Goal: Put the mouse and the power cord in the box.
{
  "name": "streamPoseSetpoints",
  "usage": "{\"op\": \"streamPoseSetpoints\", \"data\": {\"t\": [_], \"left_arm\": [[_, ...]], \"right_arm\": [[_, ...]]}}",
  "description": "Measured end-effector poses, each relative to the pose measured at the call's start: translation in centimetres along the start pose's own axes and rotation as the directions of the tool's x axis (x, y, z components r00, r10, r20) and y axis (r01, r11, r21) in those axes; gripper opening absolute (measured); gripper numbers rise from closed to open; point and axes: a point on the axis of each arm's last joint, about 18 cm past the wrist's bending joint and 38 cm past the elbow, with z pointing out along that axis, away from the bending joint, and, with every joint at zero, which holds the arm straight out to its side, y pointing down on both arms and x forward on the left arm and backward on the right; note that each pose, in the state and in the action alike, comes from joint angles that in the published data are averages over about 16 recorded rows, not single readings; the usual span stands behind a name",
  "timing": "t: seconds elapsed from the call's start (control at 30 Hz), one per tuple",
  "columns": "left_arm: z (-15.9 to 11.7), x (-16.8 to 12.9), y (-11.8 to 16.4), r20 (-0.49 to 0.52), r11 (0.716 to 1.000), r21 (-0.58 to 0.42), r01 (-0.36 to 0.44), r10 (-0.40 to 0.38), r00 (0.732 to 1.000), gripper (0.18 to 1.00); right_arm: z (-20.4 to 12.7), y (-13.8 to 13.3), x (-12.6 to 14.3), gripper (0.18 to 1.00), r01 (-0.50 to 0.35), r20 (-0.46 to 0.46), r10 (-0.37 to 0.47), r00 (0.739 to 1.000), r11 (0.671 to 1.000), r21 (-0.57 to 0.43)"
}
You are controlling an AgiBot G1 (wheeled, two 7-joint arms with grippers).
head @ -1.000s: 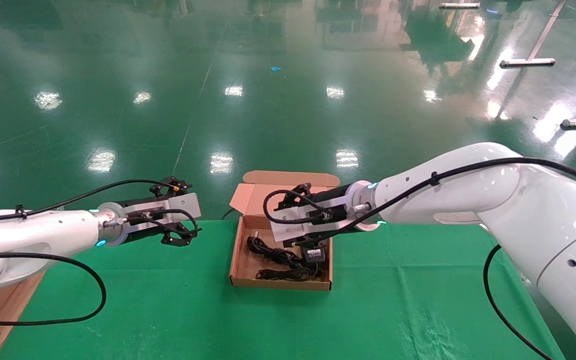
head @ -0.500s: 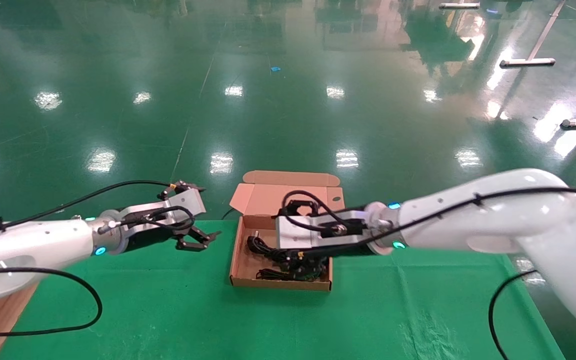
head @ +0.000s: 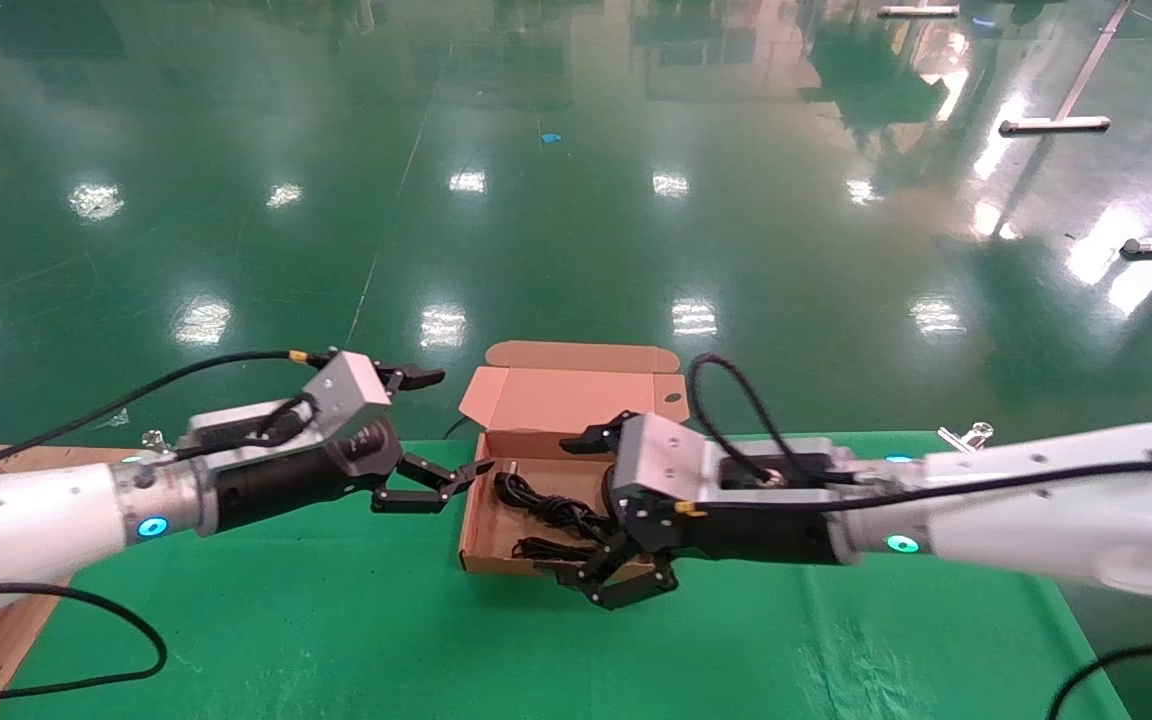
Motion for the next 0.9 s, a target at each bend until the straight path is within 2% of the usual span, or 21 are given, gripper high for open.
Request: {"op": "streamPoseSetpoints", "data": {"t": [0.2,0.43,0.9], "left_arm": [[-2.2,1.0,-1.9,-0.053,0.992,0.099,0.076,-0.071,0.996,1.001],[-5.3,2.3,-4.3,-0.133,0.970,0.192,0.148,-0.123,0.983,1.001],[-12.2,6.0,-9.2,-0.336,0.927,0.288,0.242,-0.139,0.932,1.001]], "right_arm": [[-3.0,-0.4,-1.2,0.993,-0.091,0.005,0.091,0.996,0.992,0.088],[-6.9,-1.2,-2.6,1.000,-0.172,0.023,0.171,0.985,0.969,0.179],[-15.0,-3.8,-6.1,1.001,-0.264,0.097,0.246,0.964,0.915,0.305]]}}
